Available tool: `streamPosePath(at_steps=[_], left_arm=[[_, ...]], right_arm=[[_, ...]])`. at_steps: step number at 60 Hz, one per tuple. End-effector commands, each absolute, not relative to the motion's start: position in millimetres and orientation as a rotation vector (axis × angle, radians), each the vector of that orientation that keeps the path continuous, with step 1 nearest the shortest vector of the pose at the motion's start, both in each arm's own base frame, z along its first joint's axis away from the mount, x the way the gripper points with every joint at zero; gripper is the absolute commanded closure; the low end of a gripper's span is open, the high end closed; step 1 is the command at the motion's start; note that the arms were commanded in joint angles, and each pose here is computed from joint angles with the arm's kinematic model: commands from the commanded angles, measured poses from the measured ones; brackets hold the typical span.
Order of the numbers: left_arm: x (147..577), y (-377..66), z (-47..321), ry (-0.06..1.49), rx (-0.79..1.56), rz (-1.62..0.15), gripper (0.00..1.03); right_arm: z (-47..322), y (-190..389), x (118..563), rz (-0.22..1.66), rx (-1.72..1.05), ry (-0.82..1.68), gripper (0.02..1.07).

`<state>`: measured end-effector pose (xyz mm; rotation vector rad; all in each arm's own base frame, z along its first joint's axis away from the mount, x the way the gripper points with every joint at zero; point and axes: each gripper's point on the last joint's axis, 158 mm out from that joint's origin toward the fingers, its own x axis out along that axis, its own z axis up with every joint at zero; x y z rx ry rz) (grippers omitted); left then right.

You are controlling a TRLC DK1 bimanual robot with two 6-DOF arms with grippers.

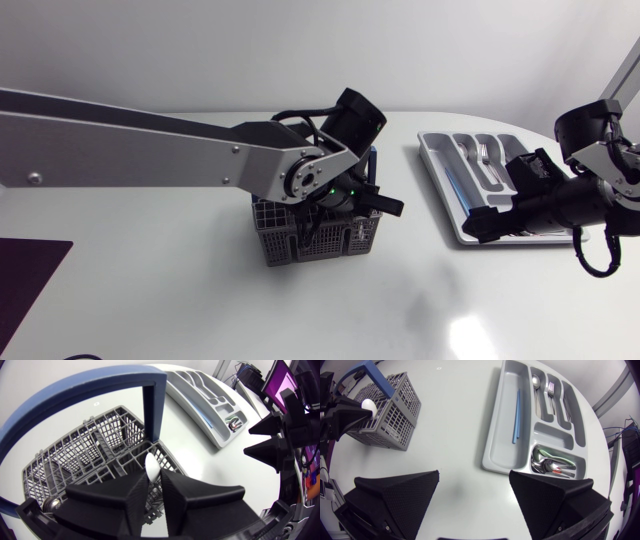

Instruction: Unload the cutlery basket into the drawer organizer.

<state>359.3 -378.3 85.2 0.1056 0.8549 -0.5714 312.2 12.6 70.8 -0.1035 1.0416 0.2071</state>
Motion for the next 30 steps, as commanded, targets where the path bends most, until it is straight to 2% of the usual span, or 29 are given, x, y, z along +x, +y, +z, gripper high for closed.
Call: streamPosePath(at_steps=[1,10,30], left_arm=[[353.9,-375.3,64.9,0.879,0.151,-0.568,1.00],[349.9,-375.6,63.9,0.882,0.152,-0.572,1.00],[346.1,-372.3,92.1,0.821,0.109,-0.588,1.00]], right_arm=[[64.8,15.4,305.0,0.204,-0.081,1.056,0.07],[62.9,15.5,303.5,0.204,-0.081,1.057,0.07],[58.6,16.6,299.3,0.207,-0.080,1.065,0.07]])
